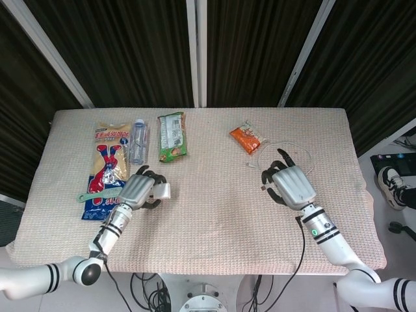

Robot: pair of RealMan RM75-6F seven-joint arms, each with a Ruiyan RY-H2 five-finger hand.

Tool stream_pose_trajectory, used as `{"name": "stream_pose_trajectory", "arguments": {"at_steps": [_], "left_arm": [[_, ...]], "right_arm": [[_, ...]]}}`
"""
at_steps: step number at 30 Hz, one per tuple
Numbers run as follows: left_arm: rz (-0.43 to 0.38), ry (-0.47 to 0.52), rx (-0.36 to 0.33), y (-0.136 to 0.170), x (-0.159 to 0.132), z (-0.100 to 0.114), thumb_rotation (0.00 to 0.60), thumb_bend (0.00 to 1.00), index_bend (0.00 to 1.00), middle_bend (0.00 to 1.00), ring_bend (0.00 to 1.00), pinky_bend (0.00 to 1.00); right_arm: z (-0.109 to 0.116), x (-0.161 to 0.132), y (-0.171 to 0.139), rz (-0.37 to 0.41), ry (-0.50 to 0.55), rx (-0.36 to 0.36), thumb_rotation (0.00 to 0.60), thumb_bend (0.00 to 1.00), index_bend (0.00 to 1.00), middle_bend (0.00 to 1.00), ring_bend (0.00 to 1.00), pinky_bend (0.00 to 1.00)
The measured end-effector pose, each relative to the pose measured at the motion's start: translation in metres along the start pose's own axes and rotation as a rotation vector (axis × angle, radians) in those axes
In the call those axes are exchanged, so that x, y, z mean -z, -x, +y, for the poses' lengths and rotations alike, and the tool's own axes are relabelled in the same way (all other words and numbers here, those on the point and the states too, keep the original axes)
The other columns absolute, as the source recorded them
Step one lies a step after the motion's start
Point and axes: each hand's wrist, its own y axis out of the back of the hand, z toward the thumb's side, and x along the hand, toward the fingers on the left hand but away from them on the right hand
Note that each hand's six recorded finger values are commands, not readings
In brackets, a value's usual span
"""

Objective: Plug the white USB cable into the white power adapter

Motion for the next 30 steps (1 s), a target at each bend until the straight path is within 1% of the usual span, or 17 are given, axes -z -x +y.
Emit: {"name": "stream_pose_trajectory", "arguments": {"at_steps": [5, 10, 16, 19, 25, 30], "left_arm": [[0.019, -0.022, -0.029, 0.004, -0.006, 0.017, 0.6, 0.36, 0.43, 0.43, 0.25, 0.11], [0.056, -0.038, -0.049, 0.002, -0.008, 0.035, 0.599, 0.36, 0.43, 0.45, 0.26, 0.13], [0.089, -0.095, -0.07, -0.002, -0.016, 0.051, 0.6, 0.35, 0.44, 0.45, 0.26, 0.13], [0.102, -0.121, -0.074, -0.004, -0.023, 0.058, 0.596, 0.35, 0.44, 0.45, 0.27, 0.13], [0.125, -0.155, -0.088, -0.011, -0.039, 0.071, 0.591, 0.35, 0.44, 0.46, 0.28, 0.13], [0.14, -0.175, -0.09, -0.015, -0.049, 0.074, 0.588, 0.35, 0.44, 0.46, 0.28, 0.13]], "right_arm": [[-0.01, -0.034, 0.032, 0.067, -0.01, -0.041, 0.6, 0.37, 0.59, 0.49, 0.28, 0.0], [-0.017, -0.063, 0.06, 0.089, -0.005, -0.067, 0.6, 0.37, 0.59, 0.49, 0.28, 0.0], [-0.029, -0.085, 0.086, 0.055, 0.037, -0.096, 0.6, 0.37, 0.6, 0.49, 0.28, 0.0], [-0.032, -0.097, 0.099, 0.033, 0.054, -0.097, 0.6, 0.38, 0.6, 0.49, 0.28, 0.0], [-0.032, -0.117, 0.12, -0.026, 0.104, -0.066, 0.6, 0.39, 0.6, 0.49, 0.28, 0.0], [-0.027, -0.128, 0.129, -0.059, 0.137, -0.03, 0.6, 0.4, 0.61, 0.49, 0.28, 0.0]]}}
